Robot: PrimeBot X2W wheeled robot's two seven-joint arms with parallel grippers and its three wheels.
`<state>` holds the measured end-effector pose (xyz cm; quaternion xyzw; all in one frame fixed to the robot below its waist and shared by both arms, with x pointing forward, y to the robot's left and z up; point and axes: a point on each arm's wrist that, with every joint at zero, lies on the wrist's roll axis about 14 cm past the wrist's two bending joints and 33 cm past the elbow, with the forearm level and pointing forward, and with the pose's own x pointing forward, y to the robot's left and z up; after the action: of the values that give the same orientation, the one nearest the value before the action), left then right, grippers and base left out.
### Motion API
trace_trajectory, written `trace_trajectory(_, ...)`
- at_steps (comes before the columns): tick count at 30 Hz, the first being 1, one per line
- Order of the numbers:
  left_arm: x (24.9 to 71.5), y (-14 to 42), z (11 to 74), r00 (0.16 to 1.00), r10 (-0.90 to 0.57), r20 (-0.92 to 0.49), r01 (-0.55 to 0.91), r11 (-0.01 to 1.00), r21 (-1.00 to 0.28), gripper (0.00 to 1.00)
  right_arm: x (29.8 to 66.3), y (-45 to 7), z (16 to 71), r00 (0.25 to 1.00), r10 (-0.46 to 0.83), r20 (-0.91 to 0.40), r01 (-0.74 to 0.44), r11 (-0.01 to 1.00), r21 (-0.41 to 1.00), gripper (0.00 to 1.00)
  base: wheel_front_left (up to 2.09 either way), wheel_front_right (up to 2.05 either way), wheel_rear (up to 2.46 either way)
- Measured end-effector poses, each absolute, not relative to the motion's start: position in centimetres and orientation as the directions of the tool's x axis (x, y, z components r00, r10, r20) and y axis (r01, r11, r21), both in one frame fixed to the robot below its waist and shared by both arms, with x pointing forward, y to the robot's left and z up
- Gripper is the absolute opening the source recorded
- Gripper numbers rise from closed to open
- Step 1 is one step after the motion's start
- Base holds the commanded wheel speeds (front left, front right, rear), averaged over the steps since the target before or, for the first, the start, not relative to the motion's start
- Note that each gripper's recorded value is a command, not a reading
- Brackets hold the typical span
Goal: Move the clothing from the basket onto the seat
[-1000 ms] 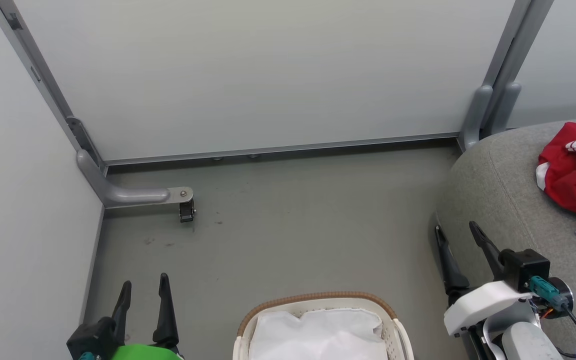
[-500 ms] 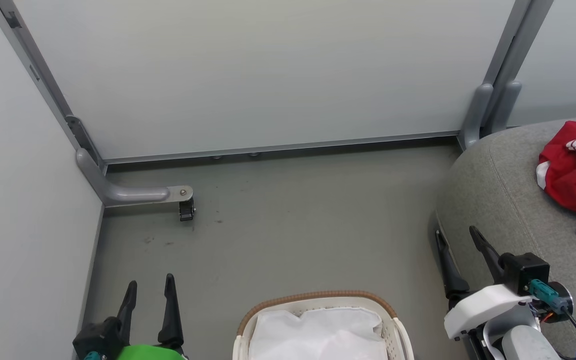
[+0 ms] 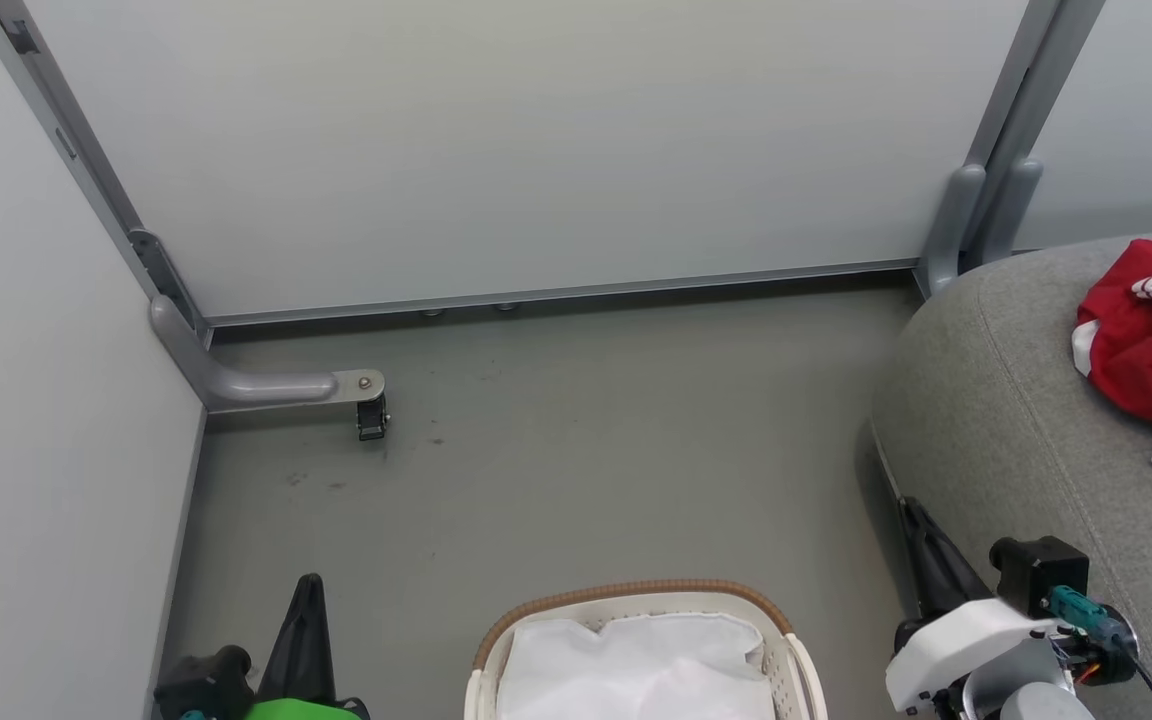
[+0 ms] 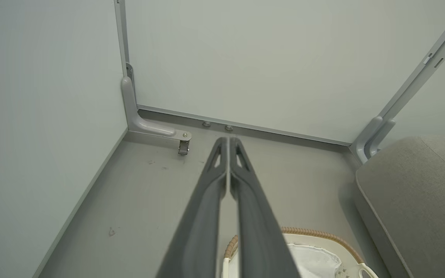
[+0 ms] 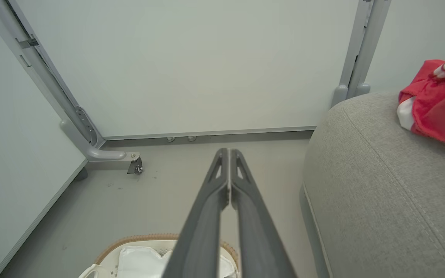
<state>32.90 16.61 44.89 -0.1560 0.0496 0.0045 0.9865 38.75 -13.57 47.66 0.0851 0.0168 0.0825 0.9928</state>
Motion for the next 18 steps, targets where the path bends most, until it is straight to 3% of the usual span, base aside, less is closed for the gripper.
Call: trace_trajectory(18, 33.3, 18.1, 44.3, 0.985, 0.043, -0.165, -0.128, 0.826, -0.549, 0.00, 39.0, -15.5, 47.7, 0.996, 0.079, -0.051, -0.046, 0.883, 0.467, 0.00, 0.00, 0.00, 0.00)
